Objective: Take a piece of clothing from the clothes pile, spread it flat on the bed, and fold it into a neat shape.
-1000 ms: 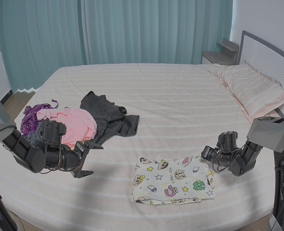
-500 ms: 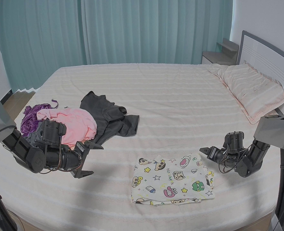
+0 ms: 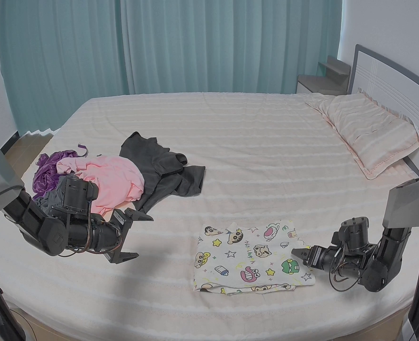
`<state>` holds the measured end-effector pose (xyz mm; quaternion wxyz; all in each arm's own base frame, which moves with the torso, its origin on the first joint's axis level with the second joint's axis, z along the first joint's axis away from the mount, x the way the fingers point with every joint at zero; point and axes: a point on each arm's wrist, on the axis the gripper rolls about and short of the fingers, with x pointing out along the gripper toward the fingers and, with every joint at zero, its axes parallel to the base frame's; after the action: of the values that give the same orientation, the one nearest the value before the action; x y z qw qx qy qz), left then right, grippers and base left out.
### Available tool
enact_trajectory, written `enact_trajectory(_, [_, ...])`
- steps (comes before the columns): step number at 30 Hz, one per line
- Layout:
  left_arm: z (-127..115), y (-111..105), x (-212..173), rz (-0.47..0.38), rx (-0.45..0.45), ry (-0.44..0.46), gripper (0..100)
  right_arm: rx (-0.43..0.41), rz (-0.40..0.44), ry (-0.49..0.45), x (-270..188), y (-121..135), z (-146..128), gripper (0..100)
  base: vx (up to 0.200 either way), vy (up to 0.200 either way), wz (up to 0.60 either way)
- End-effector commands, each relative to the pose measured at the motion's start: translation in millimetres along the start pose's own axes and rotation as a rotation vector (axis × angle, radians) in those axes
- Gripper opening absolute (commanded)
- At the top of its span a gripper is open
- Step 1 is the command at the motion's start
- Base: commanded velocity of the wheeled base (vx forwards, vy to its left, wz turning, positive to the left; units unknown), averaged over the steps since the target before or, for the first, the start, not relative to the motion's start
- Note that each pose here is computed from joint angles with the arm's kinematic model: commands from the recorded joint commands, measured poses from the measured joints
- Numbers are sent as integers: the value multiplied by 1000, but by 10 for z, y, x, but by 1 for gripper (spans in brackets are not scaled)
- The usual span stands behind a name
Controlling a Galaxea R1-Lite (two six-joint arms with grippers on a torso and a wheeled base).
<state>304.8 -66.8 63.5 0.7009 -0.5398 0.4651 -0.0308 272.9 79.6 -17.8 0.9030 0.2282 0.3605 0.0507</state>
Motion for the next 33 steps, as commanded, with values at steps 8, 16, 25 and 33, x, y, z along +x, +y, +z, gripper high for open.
enact_trajectory(8, [-6,5,10,3,2,2,100,-59,18,76,3,-73,-414,100,0,0,0])
enact_trajectory(16, [-6,5,10,3,12,2,100,-61,49,43,32,-81,-436,100,0,0,0])
enact_trajectory(25, [-6,5,10,3,12,2,100,-58,31,62,-110,-137,-493,0,0,0,0])
enact_trajectory(33, [-8,9,10,4,11,3,100,-72,46,83,-309,-160,-477,0,0,0,0])
